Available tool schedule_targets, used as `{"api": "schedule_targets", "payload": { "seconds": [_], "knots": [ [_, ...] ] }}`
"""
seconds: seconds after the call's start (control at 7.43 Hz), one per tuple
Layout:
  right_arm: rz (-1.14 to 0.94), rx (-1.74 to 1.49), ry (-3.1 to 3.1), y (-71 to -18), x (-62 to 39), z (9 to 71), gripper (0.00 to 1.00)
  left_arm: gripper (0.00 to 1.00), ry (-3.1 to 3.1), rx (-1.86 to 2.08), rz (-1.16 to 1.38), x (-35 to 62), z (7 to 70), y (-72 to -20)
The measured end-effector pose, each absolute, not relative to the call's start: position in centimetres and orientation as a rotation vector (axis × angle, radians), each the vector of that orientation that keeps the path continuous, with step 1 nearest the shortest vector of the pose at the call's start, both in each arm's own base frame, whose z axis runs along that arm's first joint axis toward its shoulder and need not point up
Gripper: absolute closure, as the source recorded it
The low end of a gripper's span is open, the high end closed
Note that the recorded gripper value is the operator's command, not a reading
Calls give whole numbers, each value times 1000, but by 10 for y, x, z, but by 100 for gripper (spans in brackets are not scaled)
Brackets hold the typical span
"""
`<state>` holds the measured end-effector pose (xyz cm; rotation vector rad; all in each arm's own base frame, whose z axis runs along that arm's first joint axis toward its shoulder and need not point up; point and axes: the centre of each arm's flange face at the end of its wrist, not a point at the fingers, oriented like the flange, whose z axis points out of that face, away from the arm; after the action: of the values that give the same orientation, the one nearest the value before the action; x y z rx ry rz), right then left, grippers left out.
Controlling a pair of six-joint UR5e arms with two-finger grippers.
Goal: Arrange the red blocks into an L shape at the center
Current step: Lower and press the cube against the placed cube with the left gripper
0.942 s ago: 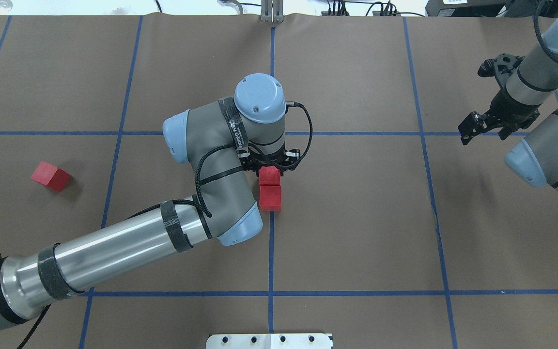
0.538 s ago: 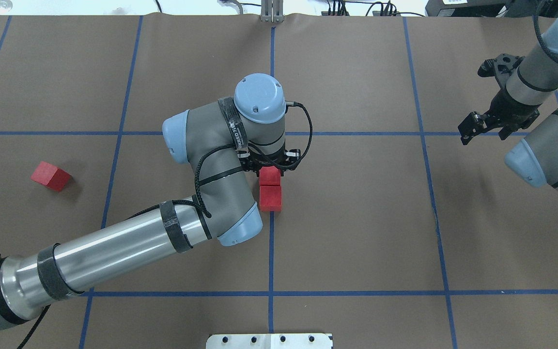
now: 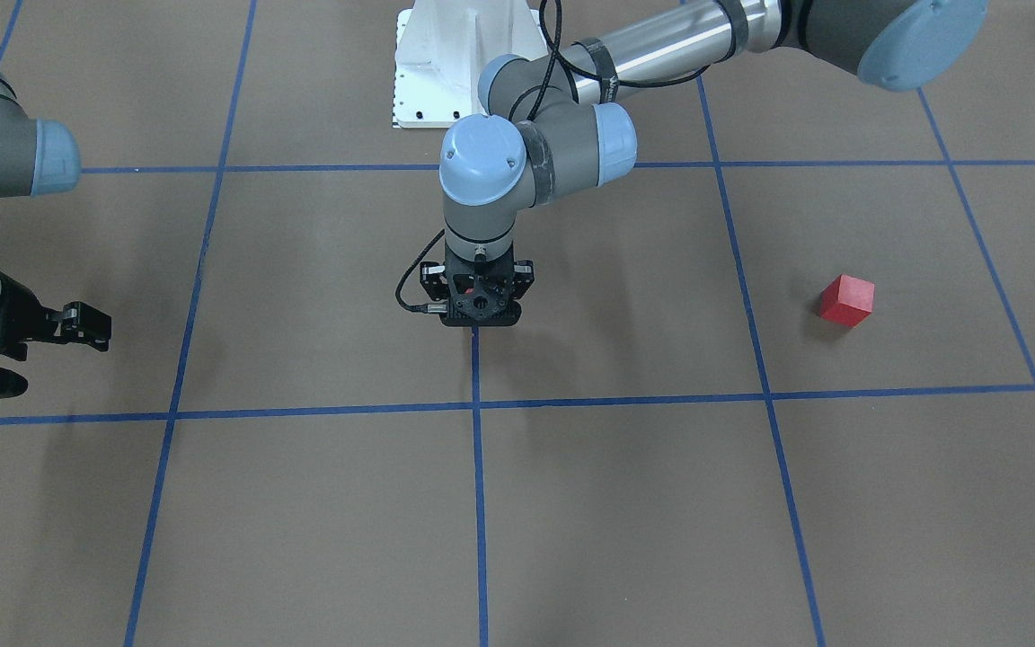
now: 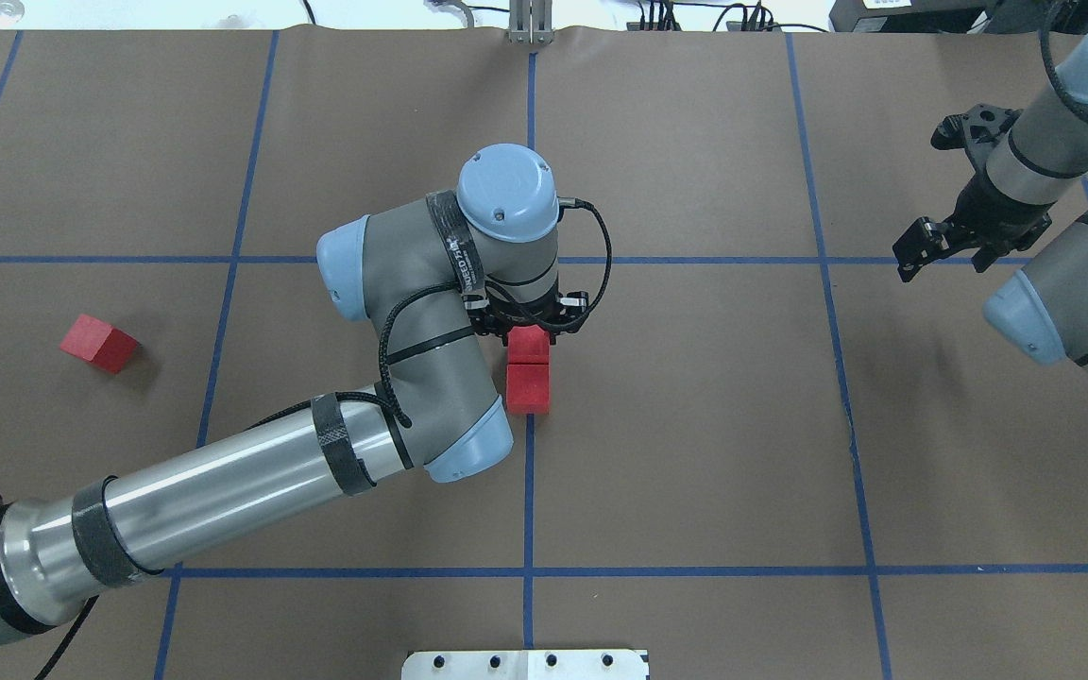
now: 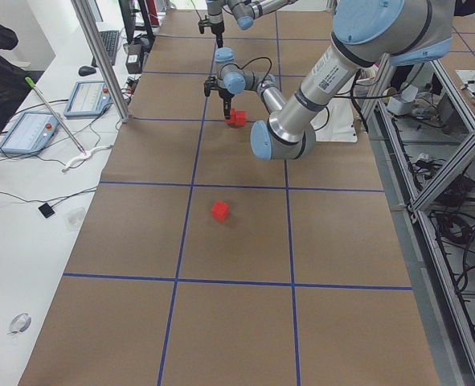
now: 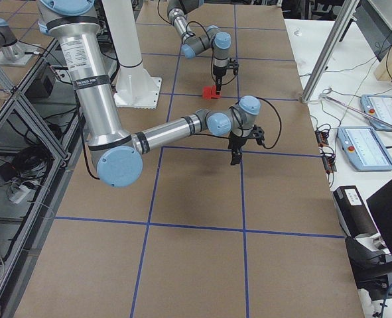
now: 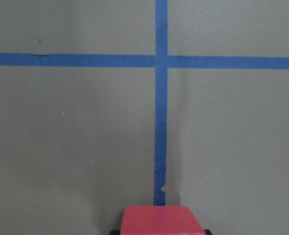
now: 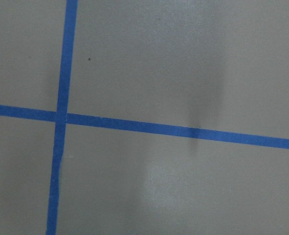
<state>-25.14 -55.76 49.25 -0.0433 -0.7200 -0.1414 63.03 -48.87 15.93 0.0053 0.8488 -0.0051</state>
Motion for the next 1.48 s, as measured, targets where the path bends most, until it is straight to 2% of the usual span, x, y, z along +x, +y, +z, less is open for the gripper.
{"api": "schedule_targets", "payload": {
  "seconds": [1.48],
  "knots": [
    [-141, -43, -720, -558, -251, 492, 0, 100, 844, -7, -3, 630, 172, -477]
  ]
}}
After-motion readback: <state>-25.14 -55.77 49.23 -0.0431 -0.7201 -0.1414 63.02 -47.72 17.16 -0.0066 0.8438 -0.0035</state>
